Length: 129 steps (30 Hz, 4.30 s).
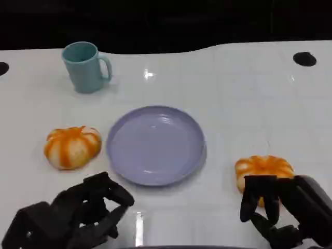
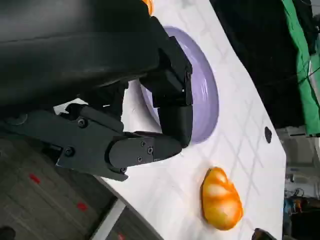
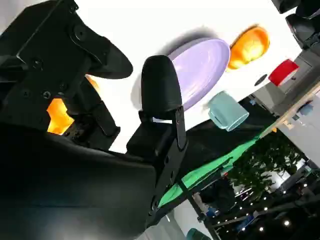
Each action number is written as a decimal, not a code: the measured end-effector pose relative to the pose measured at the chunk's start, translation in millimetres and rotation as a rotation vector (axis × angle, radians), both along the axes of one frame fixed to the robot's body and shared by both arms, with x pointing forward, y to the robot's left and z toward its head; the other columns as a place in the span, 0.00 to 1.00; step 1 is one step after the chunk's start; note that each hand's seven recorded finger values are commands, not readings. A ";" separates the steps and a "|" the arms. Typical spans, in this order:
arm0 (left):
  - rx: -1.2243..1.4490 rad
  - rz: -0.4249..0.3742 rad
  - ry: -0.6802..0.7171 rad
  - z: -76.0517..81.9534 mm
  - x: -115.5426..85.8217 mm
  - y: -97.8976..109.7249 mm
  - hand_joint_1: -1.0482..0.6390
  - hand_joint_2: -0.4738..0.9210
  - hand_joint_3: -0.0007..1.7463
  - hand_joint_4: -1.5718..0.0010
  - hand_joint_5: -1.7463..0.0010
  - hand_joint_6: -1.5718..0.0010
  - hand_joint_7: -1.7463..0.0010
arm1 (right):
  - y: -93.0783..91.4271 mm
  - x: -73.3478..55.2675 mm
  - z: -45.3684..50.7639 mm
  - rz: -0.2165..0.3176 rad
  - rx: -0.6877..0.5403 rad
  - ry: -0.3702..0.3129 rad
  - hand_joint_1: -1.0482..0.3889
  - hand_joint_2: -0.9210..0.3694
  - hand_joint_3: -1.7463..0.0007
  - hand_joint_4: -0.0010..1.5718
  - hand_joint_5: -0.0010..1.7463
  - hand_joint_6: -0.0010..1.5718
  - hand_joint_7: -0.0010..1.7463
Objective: Grasp the bread from the table and place it into the plate.
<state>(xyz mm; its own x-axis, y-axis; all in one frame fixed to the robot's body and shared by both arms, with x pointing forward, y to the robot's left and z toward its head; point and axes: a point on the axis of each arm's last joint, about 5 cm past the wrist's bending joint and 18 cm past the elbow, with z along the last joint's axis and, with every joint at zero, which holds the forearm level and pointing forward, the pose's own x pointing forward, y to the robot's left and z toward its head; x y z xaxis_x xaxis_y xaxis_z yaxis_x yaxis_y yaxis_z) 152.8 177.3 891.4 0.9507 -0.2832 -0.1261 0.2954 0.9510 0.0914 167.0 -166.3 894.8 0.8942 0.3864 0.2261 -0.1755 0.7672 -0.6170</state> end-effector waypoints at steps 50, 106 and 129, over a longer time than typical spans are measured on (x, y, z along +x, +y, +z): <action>0.003 -0.001 0.000 -1.3 0.0 0.8 0.40 1.00 0.26 0.60 0.00 0.63 0.23 | 2.0 -0.9 15.2 -0.072 -0.108 -0.114 0.58 0.20 0.85 0.23 0.40 0.34 0.11; -0.012 -0.004 -0.005 4.1 -0.6 -9.6 0.40 1.00 0.26 0.60 0.00 0.64 0.23 | 15.8 57.3 -11.5 -0.168 -0.670 0.221 0.38 0.00 0.97 0.16 0.23 0.29 0.03; -0.029 0.008 -0.005 3.2 2.4 -13.2 0.41 1.00 0.27 0.60 0.00 0.63 0.23 | 19.5 74.2 -27.9 -0.156 -0.205 -0.107 0.69 0.50 0.22 0.62 1.00 0.52 0.87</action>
